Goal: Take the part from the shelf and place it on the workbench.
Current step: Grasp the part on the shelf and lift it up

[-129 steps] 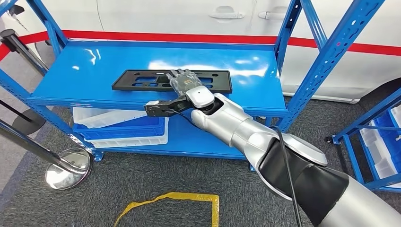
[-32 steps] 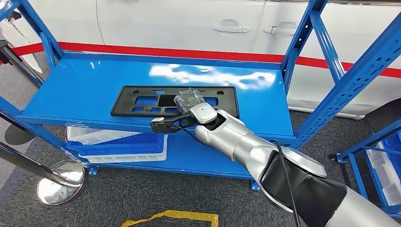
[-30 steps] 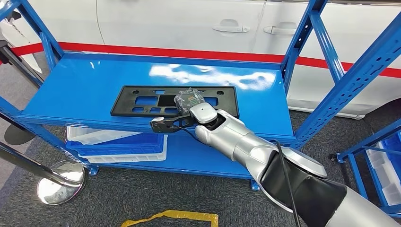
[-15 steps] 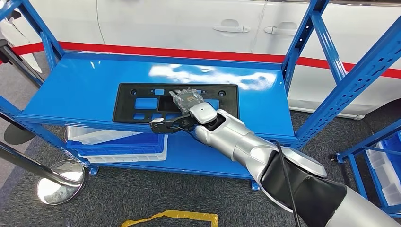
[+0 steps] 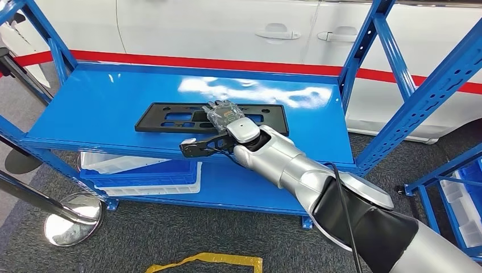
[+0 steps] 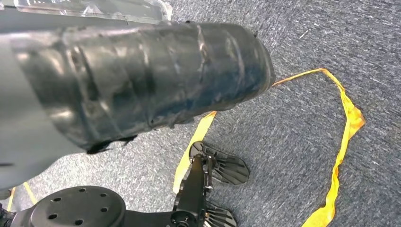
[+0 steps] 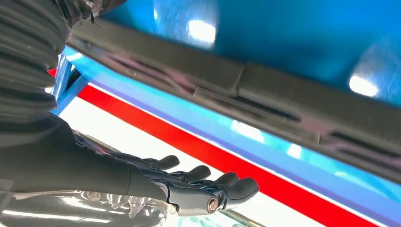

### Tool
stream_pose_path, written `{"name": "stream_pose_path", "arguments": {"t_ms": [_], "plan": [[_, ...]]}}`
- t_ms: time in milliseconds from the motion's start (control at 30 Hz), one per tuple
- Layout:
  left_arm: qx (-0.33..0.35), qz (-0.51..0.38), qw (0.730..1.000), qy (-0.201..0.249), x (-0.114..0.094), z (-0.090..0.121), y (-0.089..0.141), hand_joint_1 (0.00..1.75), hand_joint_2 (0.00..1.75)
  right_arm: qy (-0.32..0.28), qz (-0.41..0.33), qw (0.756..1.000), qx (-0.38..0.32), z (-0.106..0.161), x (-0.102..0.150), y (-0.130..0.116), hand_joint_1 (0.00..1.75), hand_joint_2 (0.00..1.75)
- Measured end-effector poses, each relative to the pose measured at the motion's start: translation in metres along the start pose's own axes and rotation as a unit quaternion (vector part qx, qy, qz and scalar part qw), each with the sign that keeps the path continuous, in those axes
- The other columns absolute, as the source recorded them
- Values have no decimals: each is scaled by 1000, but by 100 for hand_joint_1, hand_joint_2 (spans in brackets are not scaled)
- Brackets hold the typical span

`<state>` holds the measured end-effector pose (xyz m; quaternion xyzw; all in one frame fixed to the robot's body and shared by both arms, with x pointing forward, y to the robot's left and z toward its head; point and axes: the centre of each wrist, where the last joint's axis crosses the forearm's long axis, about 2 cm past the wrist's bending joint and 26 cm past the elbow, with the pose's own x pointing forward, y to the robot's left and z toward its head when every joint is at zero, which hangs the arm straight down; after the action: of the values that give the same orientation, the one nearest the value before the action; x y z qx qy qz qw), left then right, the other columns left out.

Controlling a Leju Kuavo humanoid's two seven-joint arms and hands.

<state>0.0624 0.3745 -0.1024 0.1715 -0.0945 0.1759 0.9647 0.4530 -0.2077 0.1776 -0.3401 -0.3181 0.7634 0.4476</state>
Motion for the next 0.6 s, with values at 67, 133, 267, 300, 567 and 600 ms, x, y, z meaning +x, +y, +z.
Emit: {"name": "stream_pose_path", "arguments": {"t_ms": [67,133,267,300,567,600], "plan": [[0,0,1000,0,0,0,0,0,0,1,1,1000,-2,1,-2,-6,0,44],[0,1,1000,-1,0,0,0,0,0,2,2,1000,-3,1,-3,-9,0,131],[-1,2,1000,-2,0,0,0,0,0,1,2,1000,-3,1,-1,-11,0,175],[0,2,1000,-1,0,0,0,0,0,1,2,1000,-3,1,-1,-10,0,175],[4,5,1000,4,0,0,0,0,0,-1,1,1000,6,0,3,-4,0,0],[4,5,1000,5,0,0,0,0,0,-2,1,1000,8,0,4,-3,0,0]]}}
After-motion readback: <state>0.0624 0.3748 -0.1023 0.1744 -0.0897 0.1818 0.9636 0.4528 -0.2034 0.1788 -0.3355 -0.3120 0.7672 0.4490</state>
